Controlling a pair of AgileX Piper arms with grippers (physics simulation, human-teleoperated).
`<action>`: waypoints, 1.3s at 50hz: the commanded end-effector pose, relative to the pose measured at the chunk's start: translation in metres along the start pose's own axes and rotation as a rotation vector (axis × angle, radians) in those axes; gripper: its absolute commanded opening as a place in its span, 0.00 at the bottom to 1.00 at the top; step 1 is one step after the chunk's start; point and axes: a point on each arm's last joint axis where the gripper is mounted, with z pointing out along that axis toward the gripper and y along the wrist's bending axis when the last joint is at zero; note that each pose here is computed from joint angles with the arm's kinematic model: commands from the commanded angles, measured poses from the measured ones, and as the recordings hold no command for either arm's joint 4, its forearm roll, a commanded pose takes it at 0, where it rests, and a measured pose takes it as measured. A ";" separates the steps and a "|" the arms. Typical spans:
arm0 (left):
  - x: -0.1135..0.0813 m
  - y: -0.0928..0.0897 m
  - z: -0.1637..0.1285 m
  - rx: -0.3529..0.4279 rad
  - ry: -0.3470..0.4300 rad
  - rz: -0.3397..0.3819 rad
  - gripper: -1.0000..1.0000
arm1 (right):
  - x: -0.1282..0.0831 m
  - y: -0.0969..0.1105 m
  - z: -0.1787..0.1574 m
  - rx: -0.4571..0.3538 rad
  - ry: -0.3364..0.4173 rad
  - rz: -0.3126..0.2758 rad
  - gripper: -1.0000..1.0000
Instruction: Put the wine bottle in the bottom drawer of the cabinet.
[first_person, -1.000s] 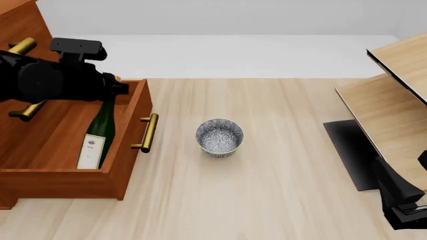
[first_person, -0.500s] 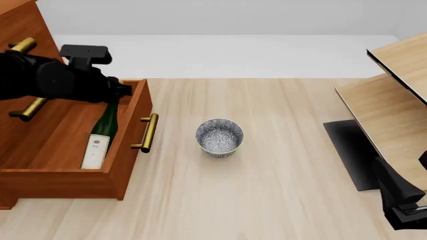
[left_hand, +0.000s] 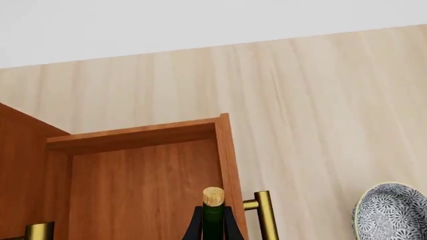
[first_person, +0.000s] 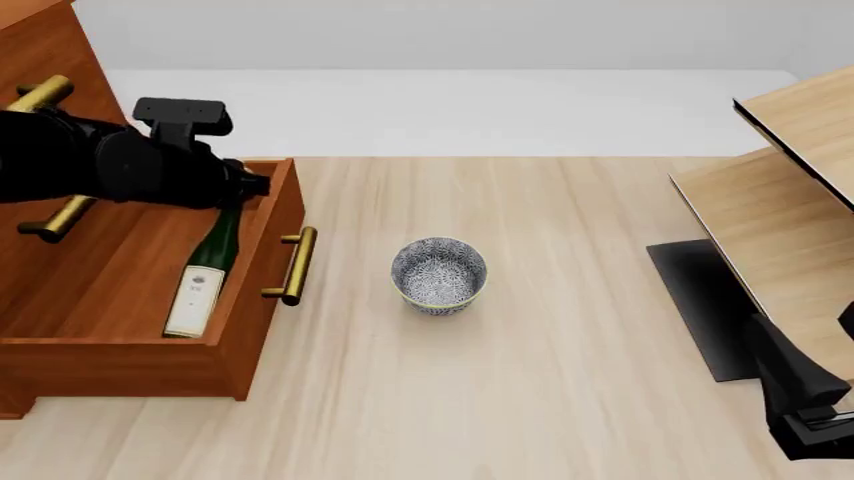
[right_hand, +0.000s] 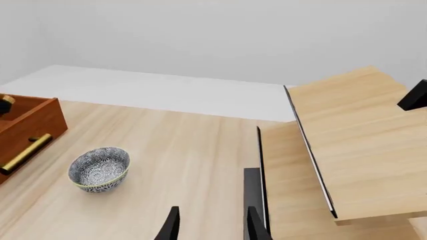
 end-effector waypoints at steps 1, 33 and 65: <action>0.007 0.000 0.009 0.007 0.037 -0.069 0.00 | 0.000 0.000 0.000 0.000 0.001 -0.001 1.00; 0.016 0.009 0.026 -0.011 0.054 -0.077 0.00 | 0.000 0.000 0.002 -0.002 0.006 -0.001 1.00; 0.018 0.011 0.028 -0.016 0.055 -0.086 0.00 | 0.000 0.000 0.002 -0.005 0.005 -0.002 1.00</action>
